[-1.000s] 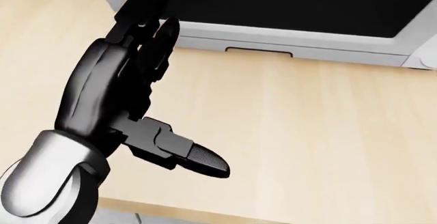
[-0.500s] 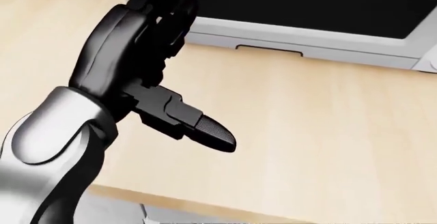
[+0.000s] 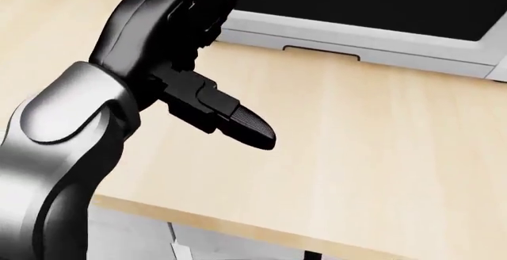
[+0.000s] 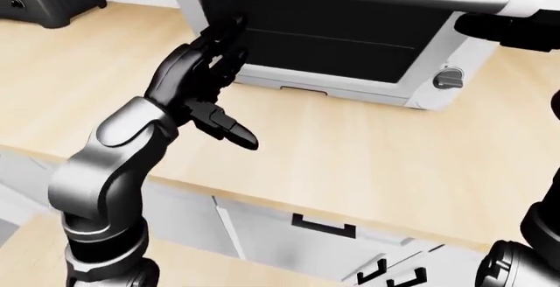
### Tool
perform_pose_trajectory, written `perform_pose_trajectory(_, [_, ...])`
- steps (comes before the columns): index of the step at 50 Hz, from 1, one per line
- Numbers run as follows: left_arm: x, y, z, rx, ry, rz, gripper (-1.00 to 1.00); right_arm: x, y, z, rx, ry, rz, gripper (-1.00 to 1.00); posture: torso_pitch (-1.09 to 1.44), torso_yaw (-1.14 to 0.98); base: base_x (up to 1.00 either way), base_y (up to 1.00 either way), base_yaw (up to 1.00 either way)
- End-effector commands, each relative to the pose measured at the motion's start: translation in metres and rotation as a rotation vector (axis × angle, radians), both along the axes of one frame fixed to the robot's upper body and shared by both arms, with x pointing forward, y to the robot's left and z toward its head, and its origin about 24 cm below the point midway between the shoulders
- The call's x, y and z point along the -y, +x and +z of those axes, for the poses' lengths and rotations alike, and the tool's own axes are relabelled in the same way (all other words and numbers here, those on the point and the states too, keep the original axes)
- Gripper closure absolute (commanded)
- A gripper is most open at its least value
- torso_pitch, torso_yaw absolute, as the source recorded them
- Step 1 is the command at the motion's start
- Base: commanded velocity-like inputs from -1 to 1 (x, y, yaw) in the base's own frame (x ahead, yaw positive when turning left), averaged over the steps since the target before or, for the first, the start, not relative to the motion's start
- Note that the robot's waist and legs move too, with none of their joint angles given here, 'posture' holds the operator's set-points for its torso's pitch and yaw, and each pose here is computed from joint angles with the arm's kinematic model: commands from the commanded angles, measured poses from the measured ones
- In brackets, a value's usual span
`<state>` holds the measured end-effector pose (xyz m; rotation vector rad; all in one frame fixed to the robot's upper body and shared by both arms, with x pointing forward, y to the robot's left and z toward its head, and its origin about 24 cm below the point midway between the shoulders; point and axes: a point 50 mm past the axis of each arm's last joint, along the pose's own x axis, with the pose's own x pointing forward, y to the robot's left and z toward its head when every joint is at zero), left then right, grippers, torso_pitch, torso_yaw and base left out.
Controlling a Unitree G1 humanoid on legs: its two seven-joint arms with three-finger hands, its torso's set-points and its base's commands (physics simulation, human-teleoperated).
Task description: Close the toaster oven door.
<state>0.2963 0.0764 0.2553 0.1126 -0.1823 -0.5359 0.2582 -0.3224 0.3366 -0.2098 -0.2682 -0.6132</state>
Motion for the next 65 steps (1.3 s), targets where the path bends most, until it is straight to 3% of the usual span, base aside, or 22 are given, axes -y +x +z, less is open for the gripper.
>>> perform_pose_trajectory(1, [-0.002,-0.006,0.027,0.157,-0.036,0.019,-1.0,-0.011,-0.019,0.032,0.183,-0.084,0.048,-1.0,0.0,0.0,0.0,0.0,0.0])
perform_pose_trajectory(39, [0.004,0.012,0.048,0.196,-0.024,0.004,-1.0,0.002,-0.026,-0.013,0.094,-0.033,0.0,-1.0,0.0,0.0,0.0,0.0,0.0])
perform_pose_trajectory(65, [0.013,0.025,0.055,0.197,0.004,-0.03,-1.0,0.003,-0.026,-0.017,0.083,-0.024,-0.004,-1.0,0.0,0.0,0.0,0.0,0.0])
